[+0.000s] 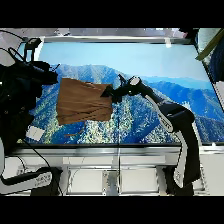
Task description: Fold the clothes and pants, and hang the long-sleeved shirts on hangers.
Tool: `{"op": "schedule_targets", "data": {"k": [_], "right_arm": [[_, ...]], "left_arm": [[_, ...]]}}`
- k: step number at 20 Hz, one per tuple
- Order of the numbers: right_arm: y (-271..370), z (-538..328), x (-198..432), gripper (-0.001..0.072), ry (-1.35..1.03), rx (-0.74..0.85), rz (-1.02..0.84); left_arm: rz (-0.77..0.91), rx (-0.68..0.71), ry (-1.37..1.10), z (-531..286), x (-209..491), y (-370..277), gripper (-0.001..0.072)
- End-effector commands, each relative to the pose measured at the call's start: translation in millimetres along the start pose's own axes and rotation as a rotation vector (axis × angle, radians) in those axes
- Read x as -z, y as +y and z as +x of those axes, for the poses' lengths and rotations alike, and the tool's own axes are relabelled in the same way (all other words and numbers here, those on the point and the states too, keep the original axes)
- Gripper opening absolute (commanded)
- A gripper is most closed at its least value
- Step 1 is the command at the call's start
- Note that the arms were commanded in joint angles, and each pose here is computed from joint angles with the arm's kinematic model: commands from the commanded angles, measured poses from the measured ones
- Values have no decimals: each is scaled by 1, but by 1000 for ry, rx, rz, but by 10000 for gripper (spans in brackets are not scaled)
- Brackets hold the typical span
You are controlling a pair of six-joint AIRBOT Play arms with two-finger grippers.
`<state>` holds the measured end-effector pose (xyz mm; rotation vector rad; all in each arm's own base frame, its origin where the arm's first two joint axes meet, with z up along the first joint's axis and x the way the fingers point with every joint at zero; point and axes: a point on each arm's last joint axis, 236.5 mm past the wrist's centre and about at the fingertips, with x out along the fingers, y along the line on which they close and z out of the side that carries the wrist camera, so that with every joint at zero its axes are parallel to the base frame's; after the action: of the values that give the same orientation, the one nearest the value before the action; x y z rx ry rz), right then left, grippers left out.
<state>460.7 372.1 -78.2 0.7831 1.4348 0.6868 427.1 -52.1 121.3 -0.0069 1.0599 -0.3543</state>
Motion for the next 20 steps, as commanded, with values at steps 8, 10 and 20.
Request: {"op": "schedule_targets", "data": {"k": [8, 10, 20], "right_arm": [[-9, -174, -59, 13, -67, 198, -171], [-47, -245, -67, 14, -116, 306, -123], [-253, -556, 15, 14, -458, 674, 364]], "left_arm": [[-1, 18, 59, -1, 14, -4, 26], [0, 18, 58, -1, 14, -4, 26], [-5, 6, 25, 6, 4, 1, 26]]}}
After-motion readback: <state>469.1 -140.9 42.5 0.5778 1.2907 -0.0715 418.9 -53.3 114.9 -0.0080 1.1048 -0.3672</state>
